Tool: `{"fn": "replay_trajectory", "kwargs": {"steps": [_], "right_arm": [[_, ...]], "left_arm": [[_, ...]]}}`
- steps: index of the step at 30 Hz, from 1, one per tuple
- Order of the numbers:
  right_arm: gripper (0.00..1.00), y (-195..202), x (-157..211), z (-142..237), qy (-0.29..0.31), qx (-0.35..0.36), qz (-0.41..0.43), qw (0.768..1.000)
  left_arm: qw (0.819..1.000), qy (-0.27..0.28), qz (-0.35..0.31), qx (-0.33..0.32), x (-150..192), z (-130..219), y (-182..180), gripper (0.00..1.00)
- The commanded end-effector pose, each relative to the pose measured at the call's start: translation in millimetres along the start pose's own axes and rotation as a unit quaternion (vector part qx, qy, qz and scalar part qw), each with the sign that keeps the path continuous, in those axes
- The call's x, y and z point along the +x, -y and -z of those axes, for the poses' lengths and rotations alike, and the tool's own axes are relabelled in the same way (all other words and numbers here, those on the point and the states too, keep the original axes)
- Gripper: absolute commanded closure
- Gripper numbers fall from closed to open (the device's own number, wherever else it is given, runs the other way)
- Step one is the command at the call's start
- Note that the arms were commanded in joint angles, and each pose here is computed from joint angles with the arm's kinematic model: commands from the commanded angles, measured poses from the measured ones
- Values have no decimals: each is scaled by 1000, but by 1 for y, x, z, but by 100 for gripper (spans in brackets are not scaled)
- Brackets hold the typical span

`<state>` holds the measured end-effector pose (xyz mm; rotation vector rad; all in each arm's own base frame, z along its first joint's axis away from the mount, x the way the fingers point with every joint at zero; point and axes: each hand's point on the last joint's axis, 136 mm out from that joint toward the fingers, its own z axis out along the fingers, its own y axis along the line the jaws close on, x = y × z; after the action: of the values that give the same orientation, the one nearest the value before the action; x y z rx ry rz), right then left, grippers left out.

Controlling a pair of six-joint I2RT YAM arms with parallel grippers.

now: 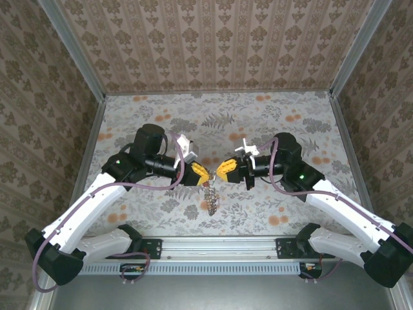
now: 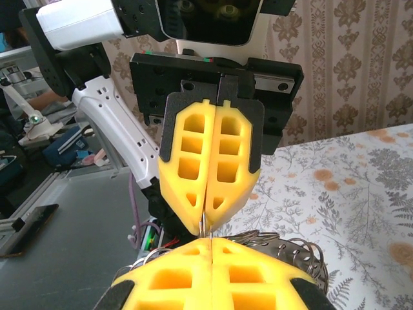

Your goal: Put the keys on the keyring

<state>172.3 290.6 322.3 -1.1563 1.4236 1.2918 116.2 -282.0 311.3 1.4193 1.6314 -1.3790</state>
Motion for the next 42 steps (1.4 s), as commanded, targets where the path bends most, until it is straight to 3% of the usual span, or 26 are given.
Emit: {"fn": "replay_trajectory", "kwargs": {"steps": [1,42], "right_arm": [[100,-6,-8,-1,13,-24,9,1000],[100,-15,-9,2,5,-30,6,1000]], "left_arm": [[999,10,-27,17,-12,3,12,100],[999,11,-29,11,-12,5,13,100]]}}
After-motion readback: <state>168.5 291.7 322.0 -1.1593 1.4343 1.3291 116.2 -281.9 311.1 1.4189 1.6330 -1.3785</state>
